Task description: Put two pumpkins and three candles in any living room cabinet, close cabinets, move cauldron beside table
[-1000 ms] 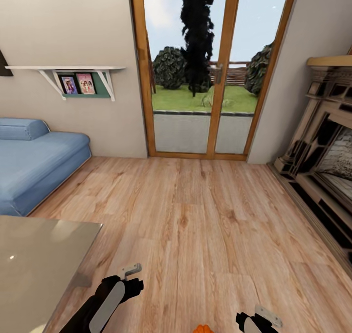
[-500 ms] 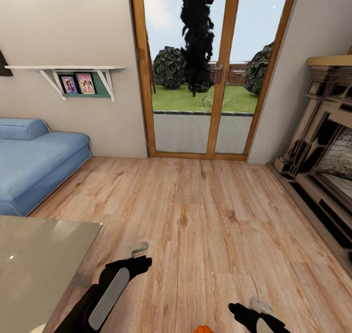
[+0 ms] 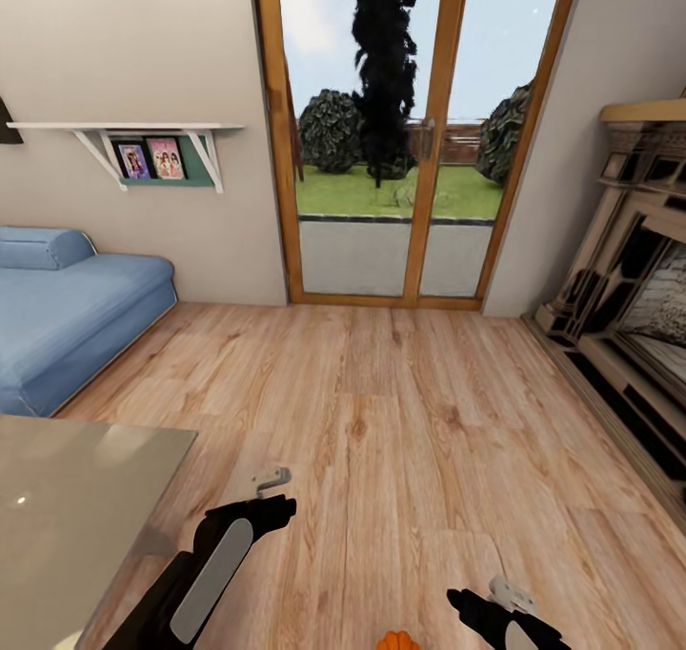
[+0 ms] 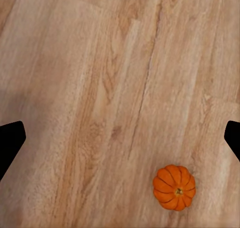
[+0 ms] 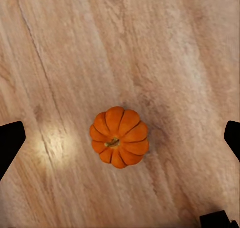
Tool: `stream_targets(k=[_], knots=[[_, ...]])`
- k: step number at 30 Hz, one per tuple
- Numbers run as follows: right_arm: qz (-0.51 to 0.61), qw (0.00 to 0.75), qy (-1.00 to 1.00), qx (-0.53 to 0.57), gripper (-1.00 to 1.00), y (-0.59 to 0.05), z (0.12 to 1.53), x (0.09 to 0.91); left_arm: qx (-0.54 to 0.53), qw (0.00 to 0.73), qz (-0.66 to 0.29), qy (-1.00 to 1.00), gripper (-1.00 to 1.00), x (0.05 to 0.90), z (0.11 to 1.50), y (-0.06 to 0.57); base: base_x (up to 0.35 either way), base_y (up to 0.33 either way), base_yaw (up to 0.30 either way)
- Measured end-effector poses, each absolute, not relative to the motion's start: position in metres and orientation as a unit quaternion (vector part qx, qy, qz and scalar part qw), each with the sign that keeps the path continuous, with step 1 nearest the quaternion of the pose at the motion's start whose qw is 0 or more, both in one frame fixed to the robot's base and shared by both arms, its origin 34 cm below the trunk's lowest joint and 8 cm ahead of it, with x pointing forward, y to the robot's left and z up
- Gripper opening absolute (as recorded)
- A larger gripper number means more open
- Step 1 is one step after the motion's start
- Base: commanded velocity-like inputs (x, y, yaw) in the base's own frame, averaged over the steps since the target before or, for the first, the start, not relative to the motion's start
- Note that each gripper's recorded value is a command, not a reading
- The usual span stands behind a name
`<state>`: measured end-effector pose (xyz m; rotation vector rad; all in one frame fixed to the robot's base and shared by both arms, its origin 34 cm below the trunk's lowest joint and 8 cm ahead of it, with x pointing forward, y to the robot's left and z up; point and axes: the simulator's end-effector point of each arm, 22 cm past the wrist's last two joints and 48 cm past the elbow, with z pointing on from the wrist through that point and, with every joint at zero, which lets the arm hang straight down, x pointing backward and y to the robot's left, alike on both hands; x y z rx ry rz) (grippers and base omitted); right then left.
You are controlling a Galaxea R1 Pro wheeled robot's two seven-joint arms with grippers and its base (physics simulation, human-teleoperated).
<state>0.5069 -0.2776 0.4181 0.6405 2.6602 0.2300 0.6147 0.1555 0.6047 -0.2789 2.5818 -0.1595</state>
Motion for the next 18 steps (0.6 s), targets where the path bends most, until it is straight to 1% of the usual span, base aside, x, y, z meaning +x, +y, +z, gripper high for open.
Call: stream_targets(k=[11, 16, 18], knots=[[0.084, 0.197, 0.949, 0.229, 1.00, -0.274, 0.397, 0.505, -0.097, 0.251, -0.064, 0.961, 1.00, 0.607, 0.582, 0.154, -0.003, 0.000, 0.000], [0.084, 0.197, 0.950, 0.228, 1.00, -0.273, 0.387, 0.503, -0.100, 0.246, -0.072, 0.961, 1.00, 0.604, 0.571, 0.150, -0.212, 0.000, 0.000], [0.085, 0.197, 0.950, 0.228, 1.00, -0.273, 0.383, 0.503, -0.100, 0.246, -0.073, 0.961, 1.00, 0.603, 0.568, 0.150, -0.110, 0.000, 0.000]])
